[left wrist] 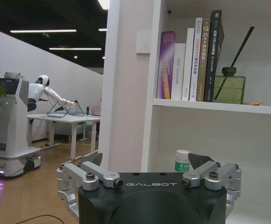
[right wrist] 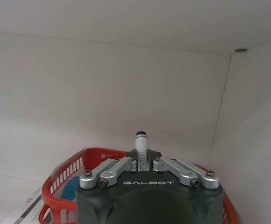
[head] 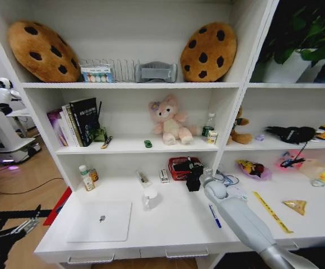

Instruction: Organize the objects on the table.

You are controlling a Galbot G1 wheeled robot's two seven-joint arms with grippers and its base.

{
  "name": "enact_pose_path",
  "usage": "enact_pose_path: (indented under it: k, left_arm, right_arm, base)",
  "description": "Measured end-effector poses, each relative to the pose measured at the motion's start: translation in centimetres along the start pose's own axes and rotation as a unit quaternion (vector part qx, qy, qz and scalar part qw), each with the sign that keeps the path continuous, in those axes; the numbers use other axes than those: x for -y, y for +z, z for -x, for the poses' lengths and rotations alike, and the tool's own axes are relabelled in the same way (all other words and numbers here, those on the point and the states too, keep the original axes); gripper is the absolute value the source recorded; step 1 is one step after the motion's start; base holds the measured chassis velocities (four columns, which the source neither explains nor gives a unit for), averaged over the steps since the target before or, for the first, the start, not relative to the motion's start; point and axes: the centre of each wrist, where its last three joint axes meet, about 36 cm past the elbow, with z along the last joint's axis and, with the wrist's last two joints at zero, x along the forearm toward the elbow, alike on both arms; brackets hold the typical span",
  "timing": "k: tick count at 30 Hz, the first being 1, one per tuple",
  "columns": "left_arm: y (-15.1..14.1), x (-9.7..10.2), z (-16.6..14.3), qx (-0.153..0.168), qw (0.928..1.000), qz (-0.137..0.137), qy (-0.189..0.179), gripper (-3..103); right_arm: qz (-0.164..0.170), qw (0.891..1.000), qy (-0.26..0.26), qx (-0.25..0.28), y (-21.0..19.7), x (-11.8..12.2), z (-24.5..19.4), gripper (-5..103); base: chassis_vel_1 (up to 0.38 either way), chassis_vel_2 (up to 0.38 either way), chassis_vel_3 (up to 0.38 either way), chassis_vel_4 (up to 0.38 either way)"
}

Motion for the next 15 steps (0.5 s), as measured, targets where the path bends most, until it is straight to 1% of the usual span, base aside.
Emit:
enact_pose_path:
  k: [6,7,8,9,10,11,14,15]
  left_arm:
    - [0.0,0.0,0.0,0.0,1.0,0.0,0.0,100]
    - [0.0,0.0,0.0,0.0,1.0,0.0,0.0,100]
    - [0.0,0.0,0.0,0.0,1.0,0.0,0.0,100]
    - [0.0,0.0,0.0,0.0,1.0,0.0,0.0,100]
    - [0.0,0.0,0.0,0.0,1.0,0.0,0.0,100]
    - [0.0,0.0,0.0,0.0,1.0,0.0,0.0,100]
    - [0.0,0.0,0.0,0.0,1.0,0.0,0.0,100]
    - [0.0,0.0,0.0,0.0,1.0,0.0,0.0,100]
  right_arm:
    - [0.006,1.0,-0.002,-0.002,1.5,-0.5,-0.3,10]
    - [0.007,1.0,-0.001,-0.003,1.8,-0.4,-0.5,7]
    - [0.008,1.0,0.0,-0.004,2.0,-0.4,-0.6,10]
    - [0.008,1.0,0.0,-0.004,2.0,-0.4,-0.6,10]
    - [0.009,1.0,0.001,-0.005,2.2,-0.3,-0.8,15]
    - [0.009,1.0,0.001,-0.005,2.2,-0.3,-0.8,15]
    - [0.012,1.0,0.004,-0.008,2.8,0.0,-1.9,31]
    - [0.012,1.0,0.004,-0.008,2.8,0.0,-1.9,31]
  base:
    - [0.0,0.0,0.0,0.0]
    - [0.0,0.0,0.0,0.0]
    - [0.0,0.0,0.0,0.0]
    - [0.0,0.0,0.0,0.0]
    - [0.0,0.0,0.0,0.0]
    - [0.0,0.0,0.0,0.0]
    - [0.0,0.0,0.0,0.0]
    - [0.0,0.0,0.0,0.0]
